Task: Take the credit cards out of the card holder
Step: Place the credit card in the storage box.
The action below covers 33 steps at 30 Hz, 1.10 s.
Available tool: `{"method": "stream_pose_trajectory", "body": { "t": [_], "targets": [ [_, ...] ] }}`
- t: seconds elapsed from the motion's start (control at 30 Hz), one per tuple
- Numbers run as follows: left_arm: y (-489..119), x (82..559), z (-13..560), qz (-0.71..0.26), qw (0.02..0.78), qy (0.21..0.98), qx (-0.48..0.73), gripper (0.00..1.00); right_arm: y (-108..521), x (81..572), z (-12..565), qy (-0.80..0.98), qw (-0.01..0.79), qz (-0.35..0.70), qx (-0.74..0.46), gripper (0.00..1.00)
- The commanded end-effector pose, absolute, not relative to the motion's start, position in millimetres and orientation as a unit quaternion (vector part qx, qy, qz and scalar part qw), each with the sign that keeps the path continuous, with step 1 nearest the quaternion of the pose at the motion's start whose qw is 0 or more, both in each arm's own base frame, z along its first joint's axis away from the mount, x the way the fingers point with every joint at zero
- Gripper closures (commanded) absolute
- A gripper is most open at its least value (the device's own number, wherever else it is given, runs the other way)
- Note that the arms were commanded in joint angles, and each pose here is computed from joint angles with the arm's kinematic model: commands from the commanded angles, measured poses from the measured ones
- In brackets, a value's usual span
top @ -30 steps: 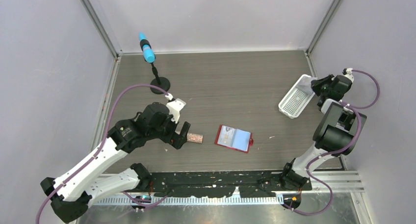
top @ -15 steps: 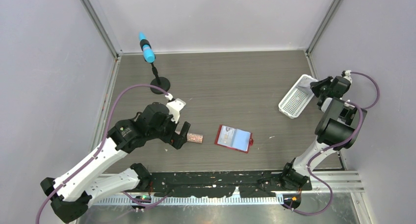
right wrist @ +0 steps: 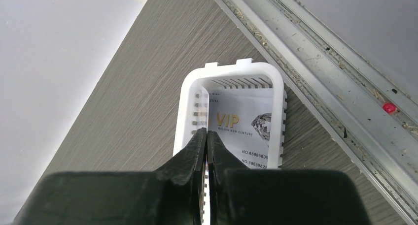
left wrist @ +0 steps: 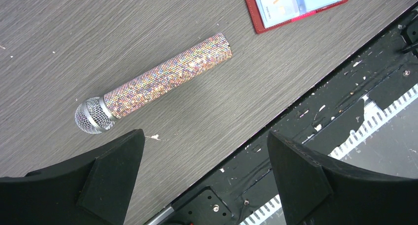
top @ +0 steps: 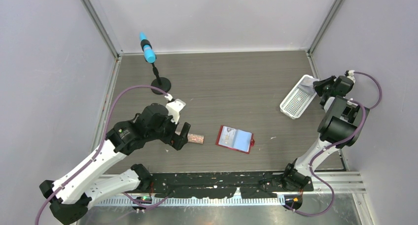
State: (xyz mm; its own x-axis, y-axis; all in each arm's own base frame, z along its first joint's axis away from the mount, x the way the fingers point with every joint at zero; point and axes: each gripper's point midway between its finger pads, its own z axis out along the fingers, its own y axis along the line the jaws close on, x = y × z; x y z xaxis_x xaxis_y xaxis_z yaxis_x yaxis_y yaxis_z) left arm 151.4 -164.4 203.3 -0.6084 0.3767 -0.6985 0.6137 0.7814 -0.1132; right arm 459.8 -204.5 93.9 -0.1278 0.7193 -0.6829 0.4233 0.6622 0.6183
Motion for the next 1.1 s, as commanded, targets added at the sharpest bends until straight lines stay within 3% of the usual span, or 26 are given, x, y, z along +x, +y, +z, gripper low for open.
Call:
{"method": "stream_pose_trajectory", "body": {
  "t": [0.0,0.3,1.07],
  "targets": [
    [-169,153,214,-0.191,0.363,0.866,0.288,0.0,-213,469,103,0.732,0.542,0.147,0.385,0.89],
    [-170,153,216,-0.193,0.368,0.863,0.287,0.0,-214,470,95,0.738,0.53,0.147,0.39,0.79],
    [-171,149,218,-0.205,0.367,0.859,0.291,0.0,-235,459,89,0.751,0.487,0.086,0.438,0.69]
  ]
}}
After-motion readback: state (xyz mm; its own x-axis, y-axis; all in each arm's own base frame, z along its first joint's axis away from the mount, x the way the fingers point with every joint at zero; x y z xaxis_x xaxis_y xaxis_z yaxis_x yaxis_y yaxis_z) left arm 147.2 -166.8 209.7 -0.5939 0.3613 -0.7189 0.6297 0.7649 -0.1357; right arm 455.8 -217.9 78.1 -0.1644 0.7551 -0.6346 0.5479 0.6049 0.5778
